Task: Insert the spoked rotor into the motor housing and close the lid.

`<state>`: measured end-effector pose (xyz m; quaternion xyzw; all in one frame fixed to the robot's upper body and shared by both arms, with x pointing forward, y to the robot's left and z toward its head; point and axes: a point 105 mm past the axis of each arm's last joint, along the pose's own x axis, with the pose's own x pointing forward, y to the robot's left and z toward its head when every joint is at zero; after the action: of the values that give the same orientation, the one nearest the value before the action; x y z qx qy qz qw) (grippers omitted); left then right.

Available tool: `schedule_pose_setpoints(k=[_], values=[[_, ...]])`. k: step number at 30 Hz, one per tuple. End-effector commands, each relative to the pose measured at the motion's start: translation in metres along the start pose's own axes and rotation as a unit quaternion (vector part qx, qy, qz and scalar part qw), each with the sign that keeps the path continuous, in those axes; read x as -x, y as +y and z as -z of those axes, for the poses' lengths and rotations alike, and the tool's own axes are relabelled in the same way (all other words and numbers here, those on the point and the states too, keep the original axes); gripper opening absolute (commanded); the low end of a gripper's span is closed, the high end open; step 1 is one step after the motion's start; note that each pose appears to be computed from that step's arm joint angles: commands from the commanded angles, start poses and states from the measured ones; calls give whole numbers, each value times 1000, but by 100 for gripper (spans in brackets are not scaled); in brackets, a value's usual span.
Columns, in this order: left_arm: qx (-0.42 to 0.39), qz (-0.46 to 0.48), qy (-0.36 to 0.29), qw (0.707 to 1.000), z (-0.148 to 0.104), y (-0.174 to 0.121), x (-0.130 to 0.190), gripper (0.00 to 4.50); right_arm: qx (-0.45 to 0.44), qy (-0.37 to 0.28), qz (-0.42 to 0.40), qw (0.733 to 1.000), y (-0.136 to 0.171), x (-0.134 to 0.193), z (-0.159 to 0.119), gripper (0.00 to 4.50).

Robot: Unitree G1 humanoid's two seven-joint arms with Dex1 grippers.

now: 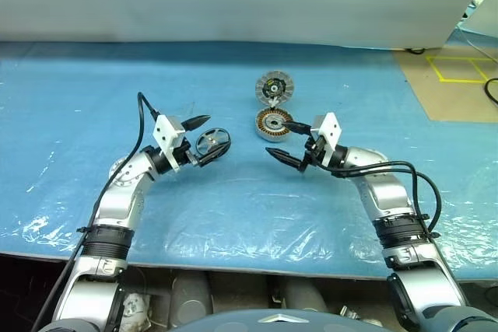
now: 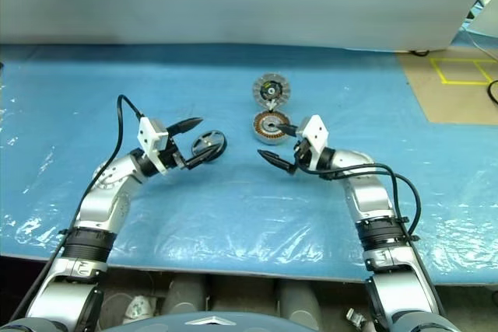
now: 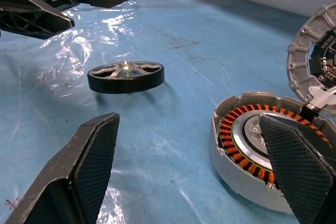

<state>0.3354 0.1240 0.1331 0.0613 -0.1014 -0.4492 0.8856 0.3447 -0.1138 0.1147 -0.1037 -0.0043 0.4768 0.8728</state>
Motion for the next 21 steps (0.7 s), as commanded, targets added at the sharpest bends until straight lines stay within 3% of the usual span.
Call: schedule_pose_setpoints(k=[1,21], values=[[-16,8,-9,1000,-9,2,-2,447,23,-21,15,999,-7,6,-15,450],[-23,28,3,999,-7,0,-11,447,43,-11,25,999,-6,2,-10,450]])
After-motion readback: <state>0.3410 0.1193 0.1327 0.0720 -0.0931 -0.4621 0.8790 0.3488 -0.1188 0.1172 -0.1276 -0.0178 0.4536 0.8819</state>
